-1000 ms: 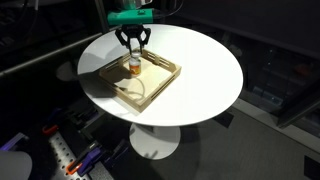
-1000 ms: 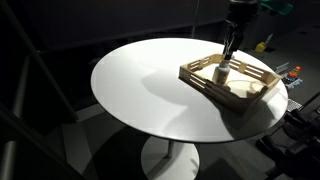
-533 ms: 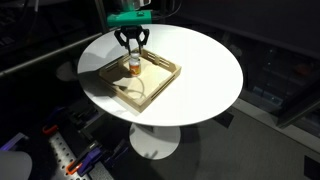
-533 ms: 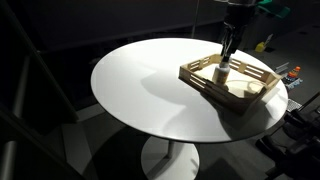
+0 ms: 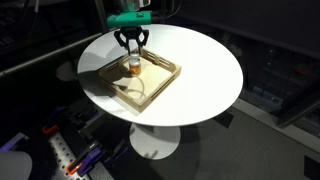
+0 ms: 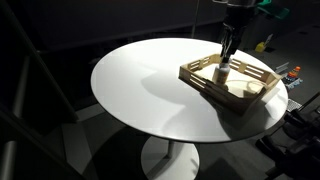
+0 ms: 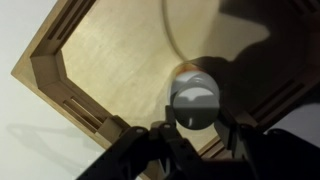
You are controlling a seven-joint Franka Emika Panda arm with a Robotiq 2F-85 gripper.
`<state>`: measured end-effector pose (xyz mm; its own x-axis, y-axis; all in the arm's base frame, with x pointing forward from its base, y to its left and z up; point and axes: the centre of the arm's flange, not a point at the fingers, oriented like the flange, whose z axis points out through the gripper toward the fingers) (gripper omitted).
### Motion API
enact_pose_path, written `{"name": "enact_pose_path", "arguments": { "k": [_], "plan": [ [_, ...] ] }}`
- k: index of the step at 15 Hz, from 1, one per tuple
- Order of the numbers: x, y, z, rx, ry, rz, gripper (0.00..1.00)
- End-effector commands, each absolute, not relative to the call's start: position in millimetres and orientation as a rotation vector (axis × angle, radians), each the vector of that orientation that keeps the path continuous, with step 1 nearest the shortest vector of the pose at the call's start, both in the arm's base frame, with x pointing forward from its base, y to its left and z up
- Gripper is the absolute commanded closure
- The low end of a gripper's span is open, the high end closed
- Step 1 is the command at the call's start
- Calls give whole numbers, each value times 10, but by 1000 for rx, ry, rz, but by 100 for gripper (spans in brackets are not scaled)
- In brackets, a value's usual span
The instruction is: Put the lid on the bottle
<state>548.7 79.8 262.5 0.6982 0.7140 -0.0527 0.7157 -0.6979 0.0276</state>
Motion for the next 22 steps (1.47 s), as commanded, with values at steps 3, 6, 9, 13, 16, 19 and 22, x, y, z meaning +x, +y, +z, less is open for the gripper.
{"name": "enact_pose_path", "arguments": {
  "k": [3,6,9,13,16,19,22],
  "plan": [
    [5572,803,2616,2859,1225,-51,81],
    [5574,804,2592,2861,1227,-52,81],
    [5585,813,2577,2861,1232,-45,81],
    [5599,825,2578,2854,1240,-26,81],
    [5602,832,2582,2851,1245,-13,81],
    [5600,835,2566,2852,1248,-16,81],
    [5601,833,2535,2855,1249,-25,81]
  ]
}}
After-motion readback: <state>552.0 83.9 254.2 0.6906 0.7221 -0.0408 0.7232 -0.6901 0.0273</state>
